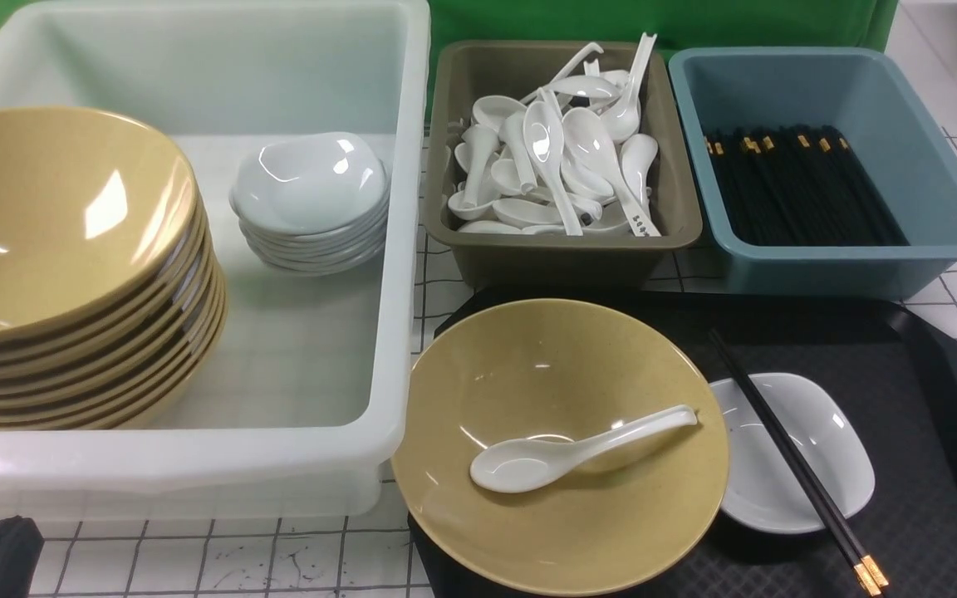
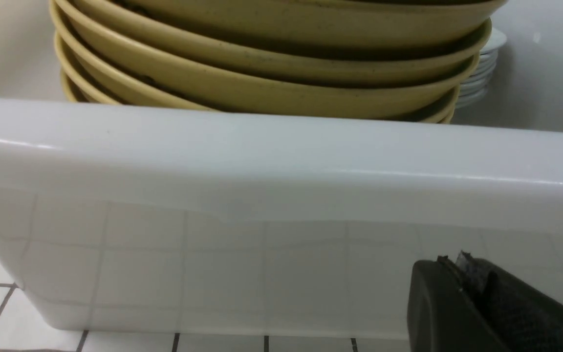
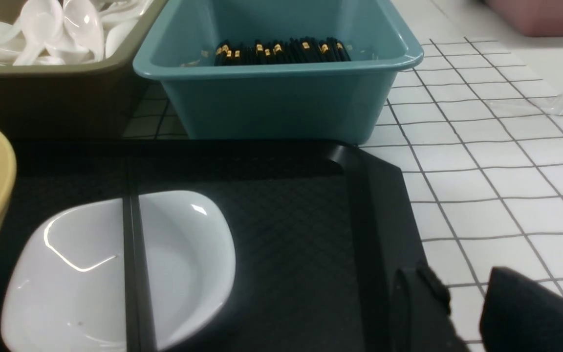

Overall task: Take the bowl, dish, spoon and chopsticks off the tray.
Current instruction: Use the right arm to grab the chopsticks

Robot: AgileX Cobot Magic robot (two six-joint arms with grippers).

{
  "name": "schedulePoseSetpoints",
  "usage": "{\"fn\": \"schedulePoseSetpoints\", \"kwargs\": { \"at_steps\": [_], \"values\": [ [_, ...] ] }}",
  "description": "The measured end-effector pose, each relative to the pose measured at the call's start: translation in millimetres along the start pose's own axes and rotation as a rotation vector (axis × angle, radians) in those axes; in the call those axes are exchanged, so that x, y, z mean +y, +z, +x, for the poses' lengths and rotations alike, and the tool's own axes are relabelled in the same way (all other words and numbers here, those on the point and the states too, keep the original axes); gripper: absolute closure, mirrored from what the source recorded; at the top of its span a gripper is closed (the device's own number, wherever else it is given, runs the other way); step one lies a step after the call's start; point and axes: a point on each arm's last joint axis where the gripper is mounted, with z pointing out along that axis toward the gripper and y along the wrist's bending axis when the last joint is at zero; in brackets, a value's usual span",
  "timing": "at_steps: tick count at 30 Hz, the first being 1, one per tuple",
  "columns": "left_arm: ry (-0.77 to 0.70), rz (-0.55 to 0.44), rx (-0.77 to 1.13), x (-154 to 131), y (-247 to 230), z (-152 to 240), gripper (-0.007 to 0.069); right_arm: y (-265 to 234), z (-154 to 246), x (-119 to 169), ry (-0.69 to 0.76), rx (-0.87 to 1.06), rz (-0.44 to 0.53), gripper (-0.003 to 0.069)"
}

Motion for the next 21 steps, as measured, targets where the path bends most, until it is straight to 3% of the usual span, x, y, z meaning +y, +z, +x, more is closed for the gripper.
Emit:
{"fn": "schedulePoseSetpoints", "kwargs": {
  "at_steps": [7,13,15,17,20,21],
  "values": [
    [0.014,-0.004,-0.011,0,0,-1,0.0638,0,0,0,0.000,0.000,0.000,0.0423],
    [-0.105,0.030,-0.099,-2,0,-9,0.0638,0,0,0,0.000,0.000,0.000,0.0423],
    [-0.235,0.055,-0.157,-3,-1,-14,0.0638,0,0,0,0.000,0.000,0.000,0.0423],
    [-0.463,0.093,-0.203,-4,-2,-19,0.0638,0,0,0,0.019,-0.001,-0.001,0.0423],
    [-0.890,0.162,-0.219,-4,-3,-23,0.0638,0,-1,2,0.212,-0.010,-0.019,0.0423],
    [-0.950,0.172,-0.219,-4,-3,-23,0.0638,0,-2,2,0.281,-0.015,-0.026,0.0423]
  ]
}}
